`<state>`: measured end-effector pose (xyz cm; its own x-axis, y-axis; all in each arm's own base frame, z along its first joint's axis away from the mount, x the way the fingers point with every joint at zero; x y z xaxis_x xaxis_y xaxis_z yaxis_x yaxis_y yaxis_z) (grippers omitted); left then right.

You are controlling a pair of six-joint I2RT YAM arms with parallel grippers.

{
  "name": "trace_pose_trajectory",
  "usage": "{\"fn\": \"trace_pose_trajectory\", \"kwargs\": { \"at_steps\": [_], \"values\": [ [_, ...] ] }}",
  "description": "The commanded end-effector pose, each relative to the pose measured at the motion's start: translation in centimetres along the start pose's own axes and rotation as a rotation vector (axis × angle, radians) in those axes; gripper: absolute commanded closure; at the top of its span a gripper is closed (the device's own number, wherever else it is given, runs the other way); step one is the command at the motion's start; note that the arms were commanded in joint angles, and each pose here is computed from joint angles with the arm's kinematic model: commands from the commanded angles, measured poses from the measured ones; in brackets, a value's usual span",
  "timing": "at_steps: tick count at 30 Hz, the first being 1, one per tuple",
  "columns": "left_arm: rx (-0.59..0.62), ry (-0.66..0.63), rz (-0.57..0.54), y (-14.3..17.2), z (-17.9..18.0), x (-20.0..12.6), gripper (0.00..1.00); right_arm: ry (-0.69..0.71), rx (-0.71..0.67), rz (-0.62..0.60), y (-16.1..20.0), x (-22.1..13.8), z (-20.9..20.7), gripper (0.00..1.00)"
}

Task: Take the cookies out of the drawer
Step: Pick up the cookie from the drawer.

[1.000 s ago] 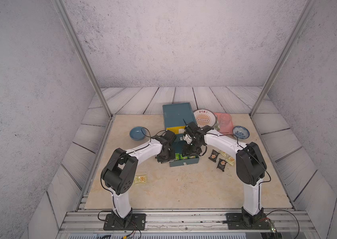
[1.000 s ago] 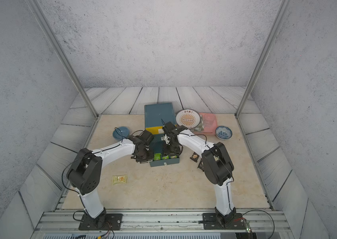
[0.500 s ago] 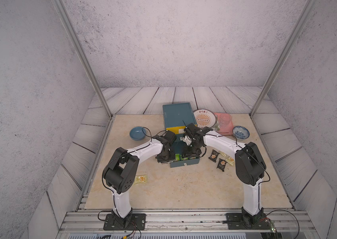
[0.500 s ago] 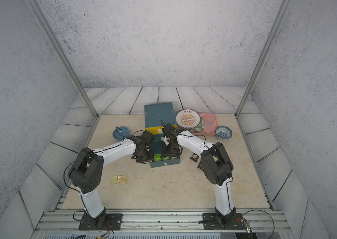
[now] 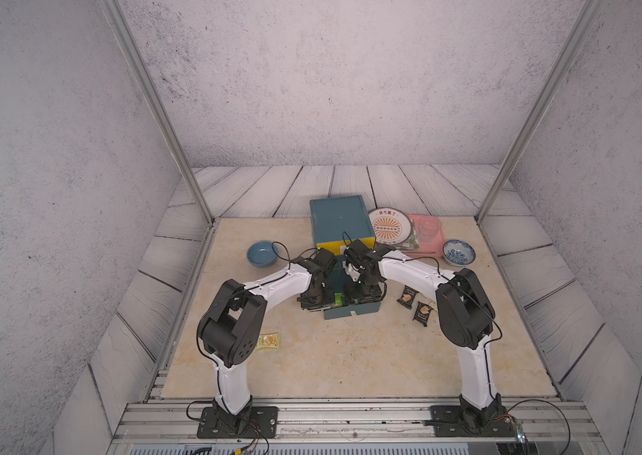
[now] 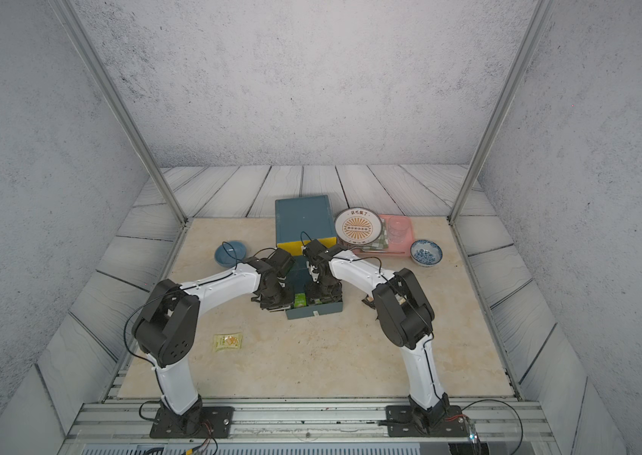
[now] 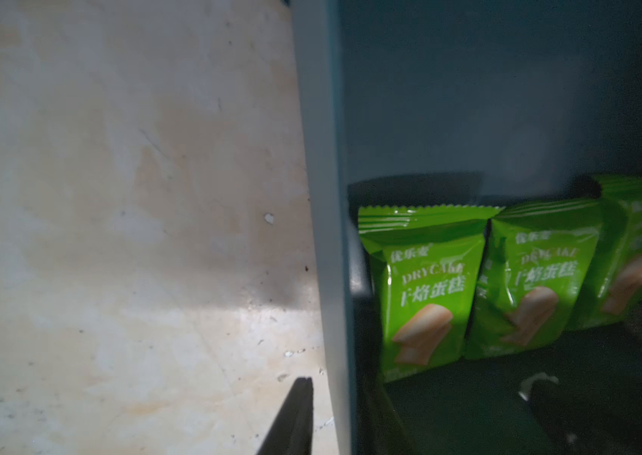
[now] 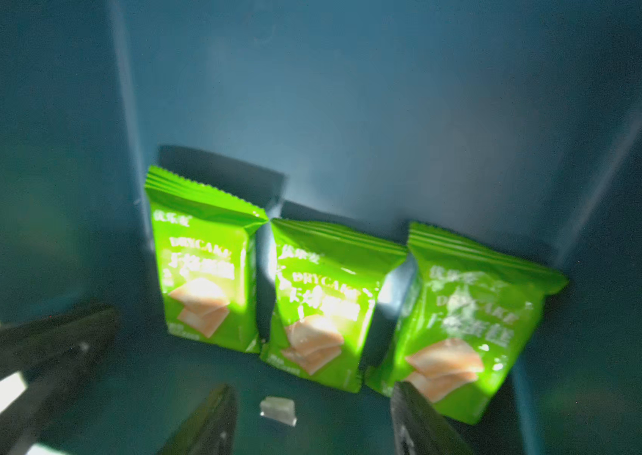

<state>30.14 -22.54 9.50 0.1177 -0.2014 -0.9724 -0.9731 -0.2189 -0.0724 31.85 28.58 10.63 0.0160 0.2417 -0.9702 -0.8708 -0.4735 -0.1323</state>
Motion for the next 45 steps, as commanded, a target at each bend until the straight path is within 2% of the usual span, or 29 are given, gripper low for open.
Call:
{"fn": "trace_pose_trajectory", "kwargs": {
  "at_steps": [1, 9, 13, 19, 23, 32, 45],
  "values": [
    [-0.002, -0.007, 0.007, -0.4, 0.1, 0.3, 0.73, 0.071, -0.014, -0.012, -0.4, -0.7, -0.5, 0.29],
    [-0.012, 0.011, 0.011, -0.6, -0.2, 0.4, 0.73, 0.097, -0.004, -0.018, -0.6, -0.5, -0.8, 0.23],
    [-0.012, 0.014, 0.014, -0.7, -0.1, 0.4, 0.73, 0.132, 0.004, -0.011, -0.6, -0.4, -1.2, 0.23],
    [-0.017, 0.017, 0.018, -0.9, 0.0, 0.5, 0.73, 0.224, 0.014, -0.079, -1.2, -2.0, -2.1, 0.23],
    [-0.018, 0.019, 0.021, -0.9, 0.0, 0.6, 0.73, 0.238, 0.021, -0.08, -1.4, -2.0, -2.3, 0.24],
    [-0.019, 0.019, 0.025, -1.1, 0.1, 0.8, 0.73, 0.081, 0.021, -0.126, -2.3, -2.5, 0.0, 0.27],
    [-0.024, 0.025, 0.033, -0.9, 0.1, 1.0, 0.73, 0.09, 0.011, -0.034, -1.4, 0.5, 0.6, 0.33]
  ]
}}
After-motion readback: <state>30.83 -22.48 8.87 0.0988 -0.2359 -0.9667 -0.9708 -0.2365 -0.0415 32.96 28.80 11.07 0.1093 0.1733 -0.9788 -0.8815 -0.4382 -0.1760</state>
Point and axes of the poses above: each gripper's point midway between its finger pads, its own x axis out along the fingers, its own z axis along the line the jaws close on, y = z × x, the point moved 5 cm from there along -x, back along the fingers, and after that the axes turned 9 degrees about -x, right-handed, at the moved point
